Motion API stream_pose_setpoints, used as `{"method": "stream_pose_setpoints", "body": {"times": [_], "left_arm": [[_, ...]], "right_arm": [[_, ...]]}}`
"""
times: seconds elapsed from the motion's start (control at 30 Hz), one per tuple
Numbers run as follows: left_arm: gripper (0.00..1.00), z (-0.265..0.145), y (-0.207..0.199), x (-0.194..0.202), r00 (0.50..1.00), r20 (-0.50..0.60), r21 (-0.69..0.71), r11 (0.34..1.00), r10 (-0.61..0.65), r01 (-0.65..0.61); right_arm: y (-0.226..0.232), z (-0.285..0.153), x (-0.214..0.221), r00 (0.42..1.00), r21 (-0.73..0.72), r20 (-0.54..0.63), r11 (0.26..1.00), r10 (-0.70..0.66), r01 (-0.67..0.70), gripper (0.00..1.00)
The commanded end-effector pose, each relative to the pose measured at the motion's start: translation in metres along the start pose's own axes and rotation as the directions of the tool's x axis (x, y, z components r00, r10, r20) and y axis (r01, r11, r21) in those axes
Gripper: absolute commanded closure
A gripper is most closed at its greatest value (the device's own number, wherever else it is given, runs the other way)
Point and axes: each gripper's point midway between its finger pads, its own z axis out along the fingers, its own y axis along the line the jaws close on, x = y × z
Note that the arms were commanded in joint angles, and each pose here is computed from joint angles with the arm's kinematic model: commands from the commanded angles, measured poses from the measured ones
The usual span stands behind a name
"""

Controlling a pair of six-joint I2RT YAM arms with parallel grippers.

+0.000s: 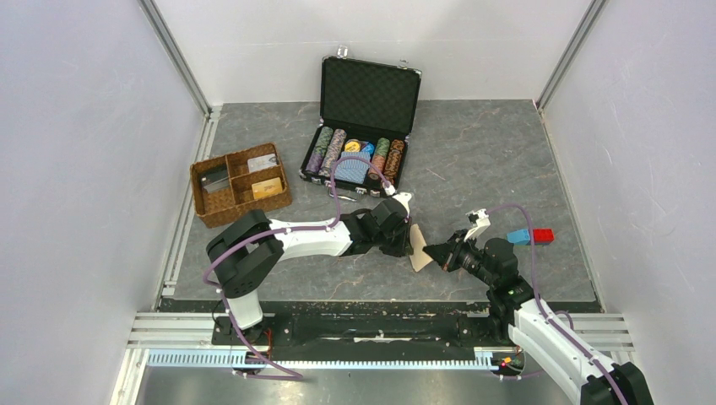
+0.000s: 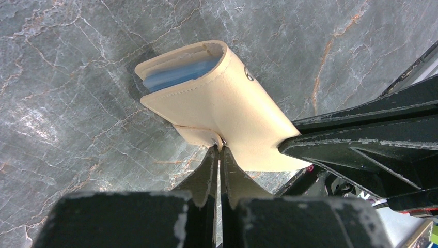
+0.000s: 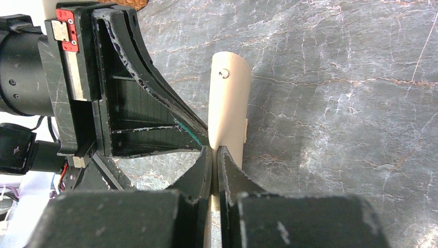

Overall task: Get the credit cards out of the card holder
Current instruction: Open the card holder at the center of the board.

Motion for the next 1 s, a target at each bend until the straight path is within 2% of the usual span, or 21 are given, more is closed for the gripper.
{"method": "stream_pose_setpoints", "body": {"times": [0.0,0.6,0.83,0.97], "left_arm": [[0.98,0.000,0.016,-0.009,0.999,0.039,-0.075,0.997,0.034,-0.031],[0.98,-0.021,0.027,-0.003,0.997,0.077,-0.092,0.996,0.016,-0.009],[0.98,-0.031,0.024,0.008,0.997,0.073,-0.032,0.999,-0.022,0.025],[0.98,-0.038,0.019,0.006,0.993,0.116,0.019,0.999,-0.035,0.033]], "right_arm": [[-0.051,-0.022,0.098,0.979,0.118,-0.187,0.991,0.086,-0.065,1.00],[-0.067,-0.025,0.096,0.976,0.231,-0.192,0.971,0.106,-0.060,0.99],[-0.063,-0.026,0.074,0.976,0.258,-0.213,0.966,0.045,0.012,0.72],[-0.052,-0.027,0.050,0.975,0.260,-0.222,0.964,-0.004,0.063,0.64]]}}
